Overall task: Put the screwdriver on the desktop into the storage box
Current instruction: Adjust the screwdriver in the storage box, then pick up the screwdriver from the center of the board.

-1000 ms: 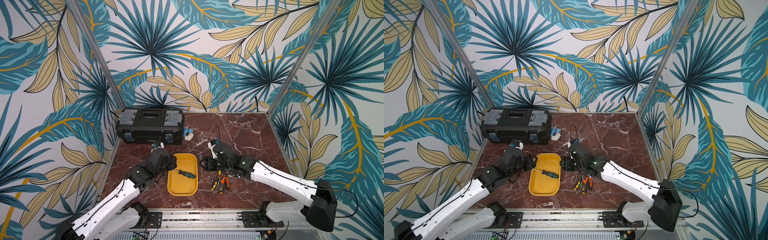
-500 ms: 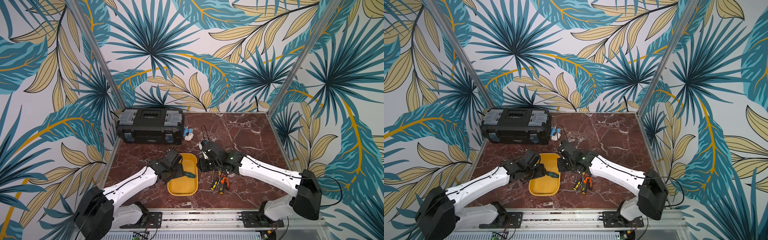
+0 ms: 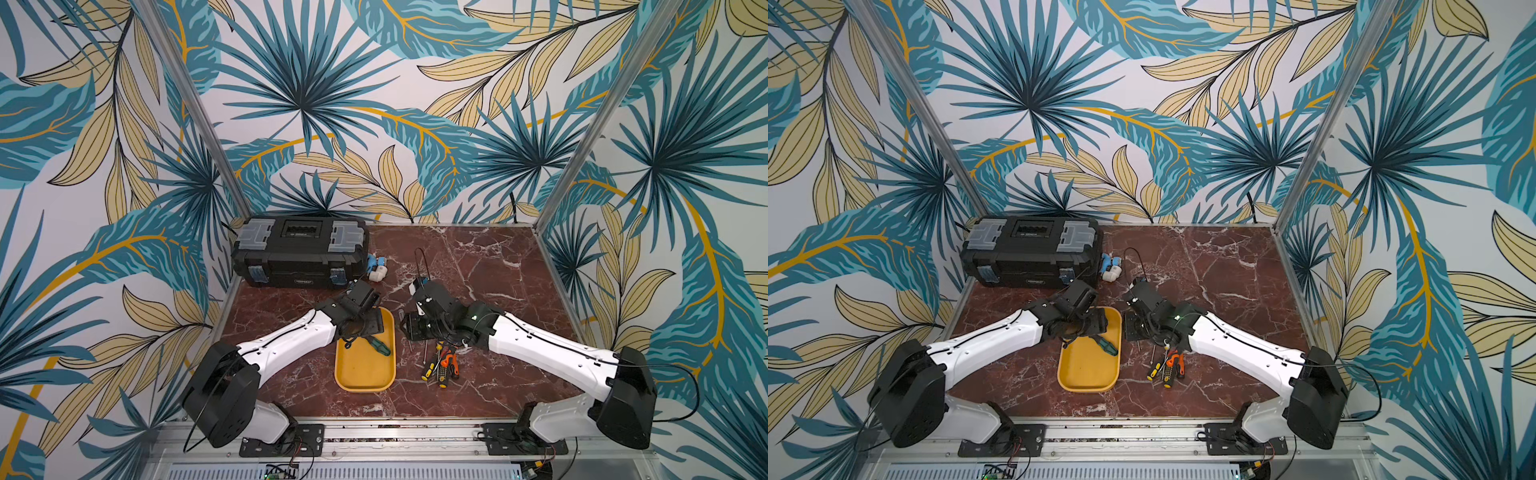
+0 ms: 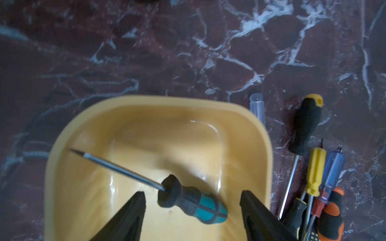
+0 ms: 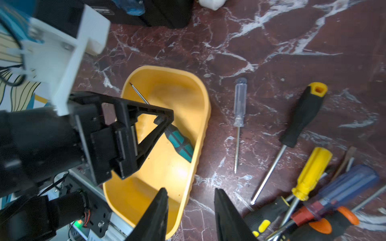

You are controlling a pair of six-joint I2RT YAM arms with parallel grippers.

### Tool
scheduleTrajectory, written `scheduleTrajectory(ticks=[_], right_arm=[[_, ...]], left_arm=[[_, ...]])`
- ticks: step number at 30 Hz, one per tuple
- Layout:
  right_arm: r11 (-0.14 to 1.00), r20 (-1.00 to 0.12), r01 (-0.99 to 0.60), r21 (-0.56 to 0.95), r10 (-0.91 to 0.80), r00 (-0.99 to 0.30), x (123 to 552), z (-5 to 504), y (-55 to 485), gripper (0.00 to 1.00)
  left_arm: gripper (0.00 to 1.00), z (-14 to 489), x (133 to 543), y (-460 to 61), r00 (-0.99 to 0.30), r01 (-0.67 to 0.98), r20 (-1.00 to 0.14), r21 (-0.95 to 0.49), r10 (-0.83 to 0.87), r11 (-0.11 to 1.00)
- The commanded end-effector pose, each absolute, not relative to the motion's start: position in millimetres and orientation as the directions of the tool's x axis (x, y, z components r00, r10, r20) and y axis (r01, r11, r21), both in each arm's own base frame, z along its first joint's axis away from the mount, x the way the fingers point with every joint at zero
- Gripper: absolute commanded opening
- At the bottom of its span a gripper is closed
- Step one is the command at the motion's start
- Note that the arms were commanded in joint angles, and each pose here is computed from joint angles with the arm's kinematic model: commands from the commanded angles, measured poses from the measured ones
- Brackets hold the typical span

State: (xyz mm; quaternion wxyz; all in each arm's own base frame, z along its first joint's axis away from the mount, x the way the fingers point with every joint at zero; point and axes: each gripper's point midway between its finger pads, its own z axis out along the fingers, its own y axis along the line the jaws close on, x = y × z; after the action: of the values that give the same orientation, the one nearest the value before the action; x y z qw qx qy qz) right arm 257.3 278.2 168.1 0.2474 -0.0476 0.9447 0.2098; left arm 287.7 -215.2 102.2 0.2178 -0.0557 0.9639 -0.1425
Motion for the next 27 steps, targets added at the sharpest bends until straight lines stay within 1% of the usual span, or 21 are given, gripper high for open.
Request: scheduleTrajectory(ticks=[1, 3, 5, 9, 12, 14, 18, 21, 23, 27], right_arm=[[0.945, -0.443, -0.041, 0.323, 0.113, -0.889, 272, 147, 244, 0.43], [0.949, -0.423, 0.015, 0.315, 0.155, -0.893, 281, 138, 234, 0.43], [0.947, -0.375, 0.049, 0.317, 0.173, -0.911, 289, 125, 232, 0.43], [0.953, -0.316, 0.050, 0.298, 0.148, -0.937, 298, 103, 243, 0.43], [0.962, -0.286, 0.057, 0.267, 0.135, -0.949, 304, 85, 247, 0.43], [0.968, -0.266, 0.047, 0.248, 0.115, -0.957, 307, 73, 251, 0.43], [0.972, -0.221, 0.037, 0.233, 0.090, -0.971, 309, 53, 258, 0.43], [0.971, -0.211, 0.030, 0.237, 0.081, -0.974, 310, 47, 262, 0.43], [0.969, -0.195, 0.020, 0.244, 0.069, -0.978, 308, 44, 266, 0.43], [0.972, -0.167, 0.011, 0.236, 0.052, -0.985, 301, 32, 273, 0.43]], left_arm=[[0.75, 133, 301, -232, -0.861, 0.066, -0.505, -0.243, -0.068, 0.968], [0.75, 134, 296, -232, -0.860, 0.087, -0.509, -0.213, -0.035, 0.973], [0.76, 130, 290, -228, -0.864, 0.091, -0.504, -0.197, -0.021, 0.976], [0.75, 121, 273, -209, -0.881, 0.060, -0.473, -0.159, -0.022, 0.985], [0.75, 121, 263, -197, -0.882, 0.046, -0.471, -0.157, -0.034, 0.986], [0.74, 128, 258, -197, -0.876, 0.055, -0.480, -0.185, -0.041, 0.981], [0.74, 157, 254, -204, -0.837, 0.088, -0.537, -0.321, -0.105, 0.943], [0.73, 168, 252, -198, -0.810, 0.052, -0.557, -0.382, -0.184, 0.923], [0.73, 165, 249, -195, -0.811, 0.035, -0.547, -0.399, -0.207, 0.916], [0.72, 163, 246, -193, -0.821, 0.036, -0.536, -0.394, -0.197, 0.918]])
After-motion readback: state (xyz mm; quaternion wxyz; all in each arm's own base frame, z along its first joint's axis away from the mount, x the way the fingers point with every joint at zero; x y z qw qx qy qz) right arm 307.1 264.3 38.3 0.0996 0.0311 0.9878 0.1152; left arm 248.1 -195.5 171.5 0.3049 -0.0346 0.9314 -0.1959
